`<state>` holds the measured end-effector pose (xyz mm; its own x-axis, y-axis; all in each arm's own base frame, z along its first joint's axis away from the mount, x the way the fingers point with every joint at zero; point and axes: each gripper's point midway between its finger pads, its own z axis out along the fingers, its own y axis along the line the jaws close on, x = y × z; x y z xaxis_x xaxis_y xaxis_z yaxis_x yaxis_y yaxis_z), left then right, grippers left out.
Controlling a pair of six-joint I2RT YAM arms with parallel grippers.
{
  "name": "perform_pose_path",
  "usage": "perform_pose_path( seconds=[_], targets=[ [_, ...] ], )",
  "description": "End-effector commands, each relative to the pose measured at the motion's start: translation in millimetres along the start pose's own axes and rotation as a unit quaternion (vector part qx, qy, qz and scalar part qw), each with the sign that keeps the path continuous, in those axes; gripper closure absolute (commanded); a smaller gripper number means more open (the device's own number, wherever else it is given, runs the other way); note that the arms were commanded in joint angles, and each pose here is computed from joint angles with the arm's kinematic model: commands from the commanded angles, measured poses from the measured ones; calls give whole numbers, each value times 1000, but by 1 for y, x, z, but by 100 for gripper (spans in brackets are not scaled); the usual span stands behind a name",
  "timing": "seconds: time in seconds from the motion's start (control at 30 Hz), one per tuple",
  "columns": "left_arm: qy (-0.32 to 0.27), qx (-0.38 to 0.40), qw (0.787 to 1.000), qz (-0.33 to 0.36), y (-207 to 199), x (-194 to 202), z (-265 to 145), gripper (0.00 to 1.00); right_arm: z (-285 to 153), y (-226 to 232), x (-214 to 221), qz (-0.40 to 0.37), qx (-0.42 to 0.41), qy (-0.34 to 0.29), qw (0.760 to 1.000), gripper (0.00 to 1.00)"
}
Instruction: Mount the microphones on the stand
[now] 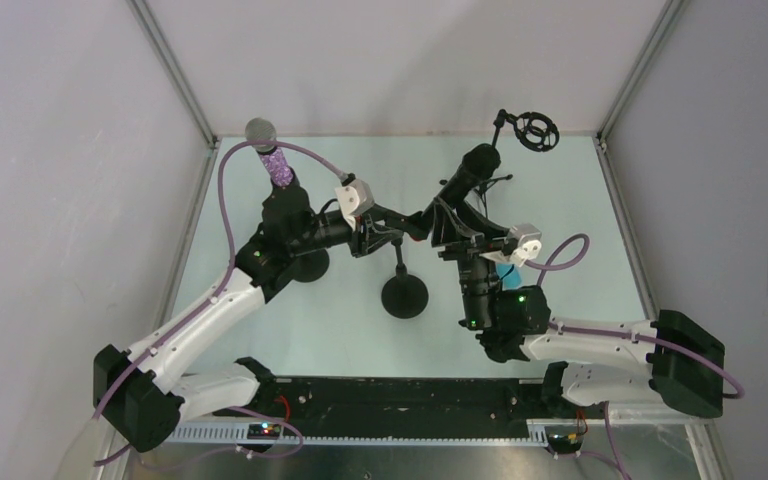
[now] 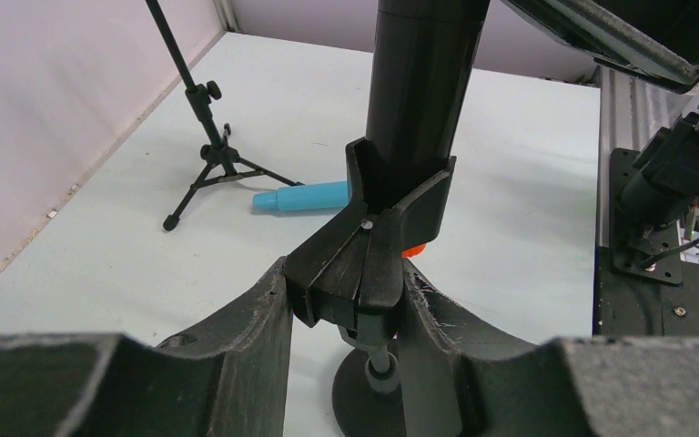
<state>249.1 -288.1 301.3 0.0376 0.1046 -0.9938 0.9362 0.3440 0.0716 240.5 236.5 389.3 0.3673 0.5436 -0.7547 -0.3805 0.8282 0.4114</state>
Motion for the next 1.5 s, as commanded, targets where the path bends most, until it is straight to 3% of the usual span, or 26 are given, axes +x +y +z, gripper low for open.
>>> perform_pose_path(
  seconds=[0.0, 1.03, 1.1, 1.13, 1.2, 1.27, 1.47],
  targets=[
    [-7, -21, 1000, 16, 8, -6, 0, 100, -18, 13, 36, -12, -27, 54, 998, 100],
    [-13, -14, 999, 26, 5, -10, -2, 98, -39, 17, 75, -28, -37, 103, 994, 100],
    [-13, -11, 999, 28, 4, -10, -2, 67, -38, 17, 72, -27, -37, 99, 994, 100],
    [-14, -7, 999, 32, 2, -11, -2, 36, -37, 16, 70, -28, -36, 97, 994, 100],
    [-16, -4, 999, 35, 1, -12, -2, 6, -37, 16, 68, -28, -35, 95, 994, 100],
    [-19, 1, 999, 42, 0, -14, -3, 1, -37, 16, 67, -28, -35, 95, 995, 100],
    [-23, 13, 998, 48, -5, -18, -4, 0, -35, 14, 61, -34, -33, 86, 995, 100]
  ],
)
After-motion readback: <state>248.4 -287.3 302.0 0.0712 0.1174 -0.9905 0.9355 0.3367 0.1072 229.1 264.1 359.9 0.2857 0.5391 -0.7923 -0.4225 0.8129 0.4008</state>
